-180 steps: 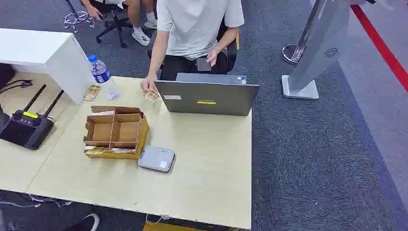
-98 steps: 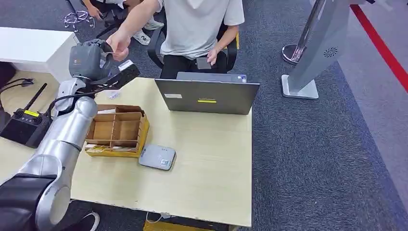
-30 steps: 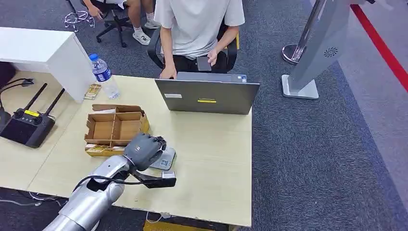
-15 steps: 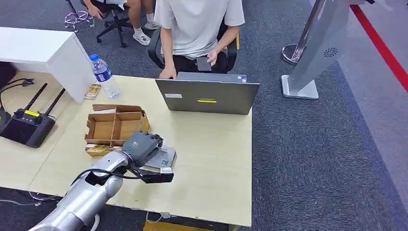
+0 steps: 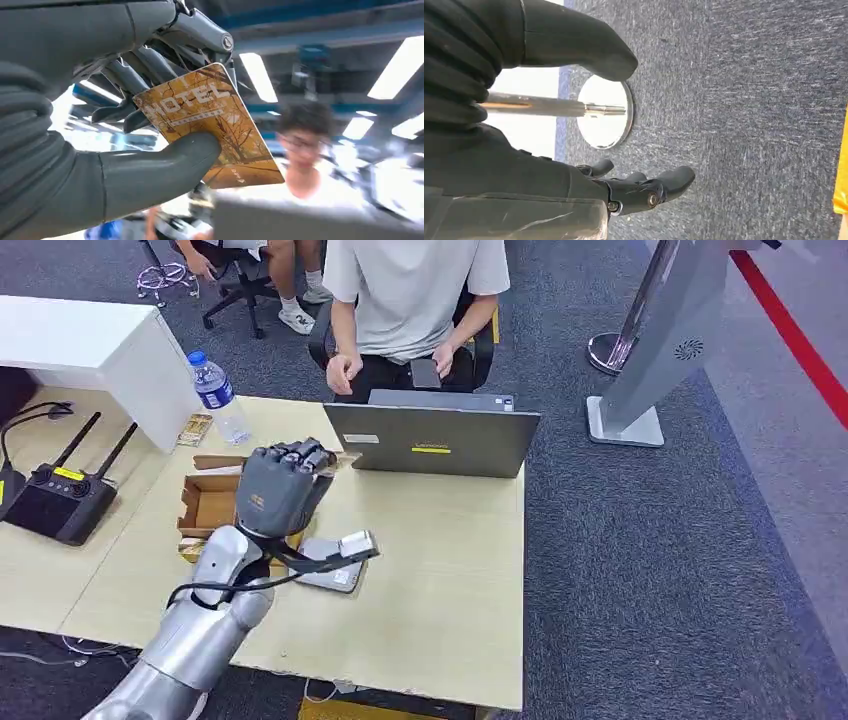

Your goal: Pass the card to the sensor for recognition and then transmit it.

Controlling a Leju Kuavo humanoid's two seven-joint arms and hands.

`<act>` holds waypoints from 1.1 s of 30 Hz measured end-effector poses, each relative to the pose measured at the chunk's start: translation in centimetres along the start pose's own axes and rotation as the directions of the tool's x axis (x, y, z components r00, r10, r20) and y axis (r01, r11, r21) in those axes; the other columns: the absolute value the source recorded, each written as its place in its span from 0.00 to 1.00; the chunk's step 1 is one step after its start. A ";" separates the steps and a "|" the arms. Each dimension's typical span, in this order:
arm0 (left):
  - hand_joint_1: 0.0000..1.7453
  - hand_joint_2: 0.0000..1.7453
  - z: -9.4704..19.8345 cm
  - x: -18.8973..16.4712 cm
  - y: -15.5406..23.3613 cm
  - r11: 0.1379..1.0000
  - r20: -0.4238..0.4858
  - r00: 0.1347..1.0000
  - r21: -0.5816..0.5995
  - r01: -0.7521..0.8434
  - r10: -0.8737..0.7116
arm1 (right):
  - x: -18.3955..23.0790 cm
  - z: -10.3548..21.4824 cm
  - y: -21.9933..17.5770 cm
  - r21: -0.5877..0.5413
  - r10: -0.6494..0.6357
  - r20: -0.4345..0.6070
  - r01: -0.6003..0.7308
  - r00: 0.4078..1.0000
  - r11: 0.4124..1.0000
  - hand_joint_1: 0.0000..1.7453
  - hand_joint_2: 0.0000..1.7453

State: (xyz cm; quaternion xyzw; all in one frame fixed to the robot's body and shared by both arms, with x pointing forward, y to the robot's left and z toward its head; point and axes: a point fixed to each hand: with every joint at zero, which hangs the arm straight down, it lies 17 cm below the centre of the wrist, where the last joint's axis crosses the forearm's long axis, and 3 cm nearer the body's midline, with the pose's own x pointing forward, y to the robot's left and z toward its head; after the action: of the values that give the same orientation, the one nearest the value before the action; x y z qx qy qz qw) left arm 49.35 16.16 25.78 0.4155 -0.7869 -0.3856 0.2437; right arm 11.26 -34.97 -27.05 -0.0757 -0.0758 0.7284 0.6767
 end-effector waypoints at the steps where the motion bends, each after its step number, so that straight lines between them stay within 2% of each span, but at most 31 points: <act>1: 1.00 1.00 -1.1 -1.3 0.5 1.000 -0.018 0.999 0.007 0.028 -0.028 | 0.0 0.0 -0.3 -0.001 0.011 0.000 -0.011 1.000 1.000 0.00 1.00; 4: 1.00 1.00 -4.1 -4.7 0.9 0.996 -0.067 0.993 -0.015 0.093 -0.094 | 0.3 0.0 -1.0 0.003 0.027 0.005 -0.027 1.000 1.000 0.00 1.00; 9: 1.00 1.00 -8.4 -8.1 1.2 0.988 -0.141 0.979 -0.064 0.139 -0.147 | 0.9 0.0 -2.2 0.001 0.047 0.014 -0.047 0.999 0.999 0.00 1.00; 15: 1.00 1.00 -11.1 -8.7 1.3 0.987 -0.162 0.977 -0.100 0.123 -0.138 | 1.4 0.0 -2.8 -0.007 0.052 0.023 -0.052 0.998 0.999 0.00 1.00; 16: 0.00 1.00 -11.3 -8.6 1.1 0.988 -0.164 0.978 -0.108 0.114 -0.131 | 1.4 0.0 -2.8 -0.007 0.053 0.023 -0.053 0.998 0.999 0.00 1.00; 33: 0.00 1.00 -11.4 -8.2 -0.2 0.985 -0.174 0.984 -0.174 0.013 -0.044 | 1.6 0.0 -2.6 -0.006 0.053 0.029 -0.053 0.998 0.999 0.00 1.00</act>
State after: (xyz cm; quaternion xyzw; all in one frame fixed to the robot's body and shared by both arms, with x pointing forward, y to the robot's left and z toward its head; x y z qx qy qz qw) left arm 61.88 18.43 31.72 0.4368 -0.7198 -0.4172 0.3422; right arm 13.73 -33.22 -26.54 -0.0686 -0.0855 0.7469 0.6558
